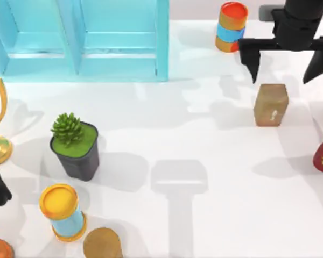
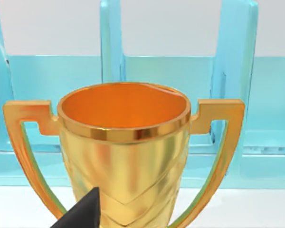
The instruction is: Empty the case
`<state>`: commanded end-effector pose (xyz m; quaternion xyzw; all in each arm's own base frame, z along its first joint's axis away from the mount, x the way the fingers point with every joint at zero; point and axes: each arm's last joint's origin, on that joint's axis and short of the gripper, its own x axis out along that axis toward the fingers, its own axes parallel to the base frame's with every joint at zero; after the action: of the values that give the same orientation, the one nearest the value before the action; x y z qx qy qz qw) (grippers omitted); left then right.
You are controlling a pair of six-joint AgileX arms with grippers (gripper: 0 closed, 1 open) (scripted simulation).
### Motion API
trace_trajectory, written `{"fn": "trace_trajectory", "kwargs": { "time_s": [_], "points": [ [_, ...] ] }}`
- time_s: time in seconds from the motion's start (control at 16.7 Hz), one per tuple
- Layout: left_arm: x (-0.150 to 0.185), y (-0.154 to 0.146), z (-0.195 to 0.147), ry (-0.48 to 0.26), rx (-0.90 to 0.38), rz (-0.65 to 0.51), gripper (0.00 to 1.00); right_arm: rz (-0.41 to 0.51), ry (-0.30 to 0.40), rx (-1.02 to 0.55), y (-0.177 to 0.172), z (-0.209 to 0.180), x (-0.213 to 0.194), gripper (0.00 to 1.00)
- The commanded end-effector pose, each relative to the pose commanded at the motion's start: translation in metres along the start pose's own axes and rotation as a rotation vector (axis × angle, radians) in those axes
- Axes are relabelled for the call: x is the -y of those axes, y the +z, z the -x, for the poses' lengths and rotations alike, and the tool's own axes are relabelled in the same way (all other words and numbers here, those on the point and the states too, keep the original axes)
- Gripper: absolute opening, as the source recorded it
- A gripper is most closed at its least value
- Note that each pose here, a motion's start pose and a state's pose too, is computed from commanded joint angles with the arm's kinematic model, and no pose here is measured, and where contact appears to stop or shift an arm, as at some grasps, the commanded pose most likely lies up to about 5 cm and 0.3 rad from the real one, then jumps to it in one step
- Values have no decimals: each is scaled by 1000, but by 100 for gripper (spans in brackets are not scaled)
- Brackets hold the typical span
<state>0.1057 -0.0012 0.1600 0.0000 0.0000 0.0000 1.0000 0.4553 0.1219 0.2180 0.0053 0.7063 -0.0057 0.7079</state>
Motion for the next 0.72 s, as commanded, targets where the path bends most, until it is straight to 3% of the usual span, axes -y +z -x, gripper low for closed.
{"fn": "trace_trajectory", "kwargs": {
  "time_s": [0.18,0.3,0.54,0.72],
  "points": [
    [0,0,0,0,0,0,100,1,0,0,0,1,6,100],
    [0,0,0,0,0,0,100,1,0,-3,1,5,33,100],
    [0,0,0,0,0,0,100,4,3,-2,-11,20,122,100],
    [0,0,0,0,0,0,100,-7,5,-3,-39,30,201,100]
  ]
}}
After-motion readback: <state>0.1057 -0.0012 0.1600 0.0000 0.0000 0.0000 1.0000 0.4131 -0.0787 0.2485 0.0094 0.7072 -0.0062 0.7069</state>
